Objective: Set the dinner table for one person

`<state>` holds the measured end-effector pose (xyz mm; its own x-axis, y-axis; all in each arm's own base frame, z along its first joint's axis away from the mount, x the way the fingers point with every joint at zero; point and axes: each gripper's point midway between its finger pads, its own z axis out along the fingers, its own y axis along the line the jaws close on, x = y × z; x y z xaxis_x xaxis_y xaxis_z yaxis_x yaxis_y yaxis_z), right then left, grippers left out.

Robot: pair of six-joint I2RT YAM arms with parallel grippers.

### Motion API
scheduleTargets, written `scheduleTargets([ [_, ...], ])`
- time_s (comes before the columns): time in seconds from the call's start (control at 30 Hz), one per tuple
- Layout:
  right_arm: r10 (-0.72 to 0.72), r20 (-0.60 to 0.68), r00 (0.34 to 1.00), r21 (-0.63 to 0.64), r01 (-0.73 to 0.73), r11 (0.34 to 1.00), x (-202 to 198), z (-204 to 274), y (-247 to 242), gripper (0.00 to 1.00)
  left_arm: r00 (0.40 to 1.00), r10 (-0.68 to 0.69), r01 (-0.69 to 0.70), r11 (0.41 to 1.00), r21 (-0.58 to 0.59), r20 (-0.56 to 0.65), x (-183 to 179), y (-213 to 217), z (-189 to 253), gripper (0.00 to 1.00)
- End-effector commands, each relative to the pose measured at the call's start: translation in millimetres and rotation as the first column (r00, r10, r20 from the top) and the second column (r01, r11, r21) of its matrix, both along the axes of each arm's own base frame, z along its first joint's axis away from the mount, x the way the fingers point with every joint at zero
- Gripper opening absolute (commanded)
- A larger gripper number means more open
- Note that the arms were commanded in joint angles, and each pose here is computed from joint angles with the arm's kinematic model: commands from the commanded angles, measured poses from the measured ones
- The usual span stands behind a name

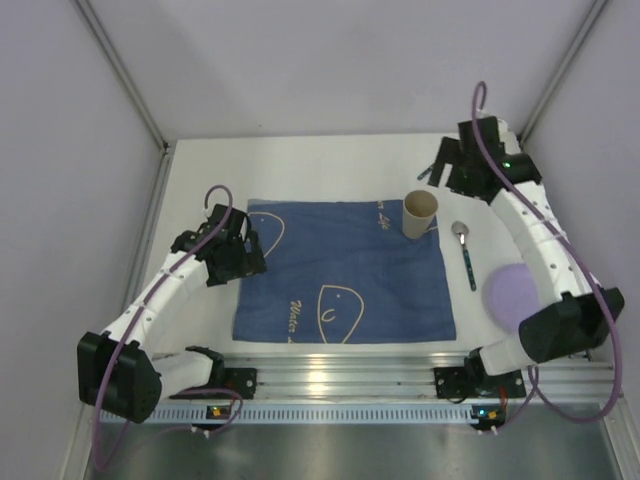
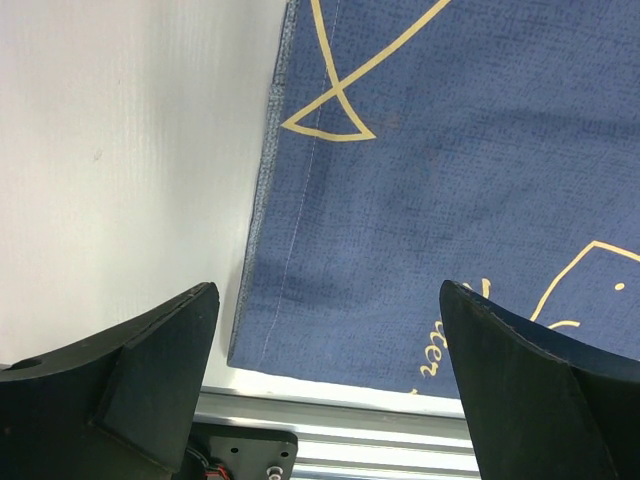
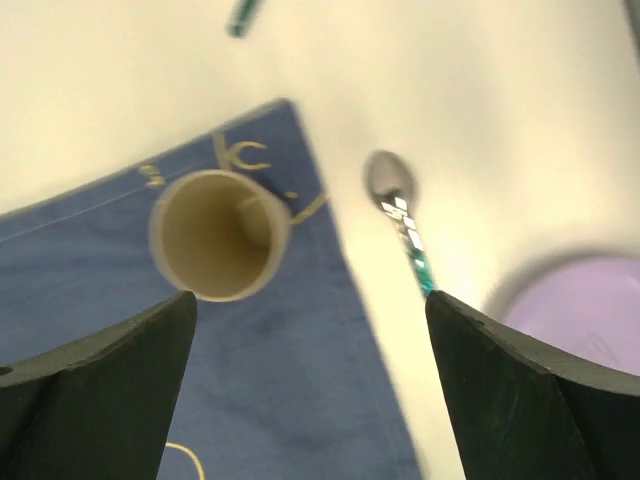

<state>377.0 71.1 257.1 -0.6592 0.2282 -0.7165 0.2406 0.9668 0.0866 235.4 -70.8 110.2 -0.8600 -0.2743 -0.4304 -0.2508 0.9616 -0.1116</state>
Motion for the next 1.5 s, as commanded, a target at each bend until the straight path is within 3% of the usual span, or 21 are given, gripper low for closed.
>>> scheduleTargets([
  [0.0, -0.151, -0.081, 0.985, 0.029, 0.154, 0.988, -25.5, -33.6, -51.1, 0.97, 0.999, -0.005, 0.005, 1.0, -0.016, 0.049, 0.7, -2.4, 7.0, 0.97],
  [0.17, -0.262, -0.242, 0.934, 0.022, 0.275, 0.961, -55.7, -106.5, -100.7, 0.92, 0.998, -0.015, 0.016, 1.0, -0.017, 0.066, 0.7, -4.6, 8.1, 0.96],
  [0.27, -0.225, -0.305, 0.925, 0.026, 0.245, 0.969, -60.2, -138.9, -97.7, 0.86, 0.997, -0.023, 0.024, 1.0, -0.019, 0.072, 0.9, -6.2, 9.1, 0.96],
  [0.4, -0.212, -0.408, 0.888, -0.002, 0.232, 0.973, -68.3, -187.7, -97.7, 0.71, 0.997, -0.031, 0.032, 0.999, -0.016, 0.066, 0.5, -7.5, 7.3, 0.96],
  [0.5, -0.206, -0.448, 0.87, -0.011, 0.225, 0.974, -68.9, -211.3, -97.7, 0.63, 0.998, -0.039, 0.04, 0.999, -0.016, 0.057, 0.0, -8.8, 5.9, 0.96],
  [0.77, -0.215, -0.482, 0.849, -0.046, 0.221, 0.974, -65.8, -236.0, -103.0, 0.52, 0.997, -0.046, 0.047, 0.999, -0.009, 0.065, -1.0, -9.1, 7.7, 0.96],
  [0.83, -0.222, -0.496, 0.839, -0.058, 0.222, 0.973, -66.8, -242.8, -105.1, 0.45, 0.997, -0.047, 0.048, 0.999, -0.006, 0.061, -1.3, -9.1, 7.3, 0.96],
  [0.93, -0.219, -0.501, 0.837, -0.054, 0.222, 0.974, -67.1, -248.4, -104.5, 0.33, 0.997, -0.049, 0.049, 0.999, -0.005, 0.057, -1.8, -9.3, 6.4, 0.96],
  [1.1, -0.197, -0.521, 0.83, -0.047, 0.202, 0.978, -71.7, -259.4, -102.0, 0.0, 0.998, -0.047, 0.047, 0.999, 0.0, 0.051, -1.6, -9.0, 4.7, 0.96],
  [1.27, -0.22, -0.487, 0.845, -0.076, 0.21, 0.975, -67.2, -235.0, -107.9, 0.0, 0.998, -0.048, 0.048, 0.999, 0.0, 0.034, -2.0, -10.2, 1.3, 0.96],
  [1.47, -0.262, -0.324, 0.909, -0.141, 0.227, 0.964, -56.3, -139.3, -117.4, 0.0, 0.998, -0.051, 0.051, 0.999, -0.001, 0.03, -2.0, -11.2, 0.7, 0.96],
])
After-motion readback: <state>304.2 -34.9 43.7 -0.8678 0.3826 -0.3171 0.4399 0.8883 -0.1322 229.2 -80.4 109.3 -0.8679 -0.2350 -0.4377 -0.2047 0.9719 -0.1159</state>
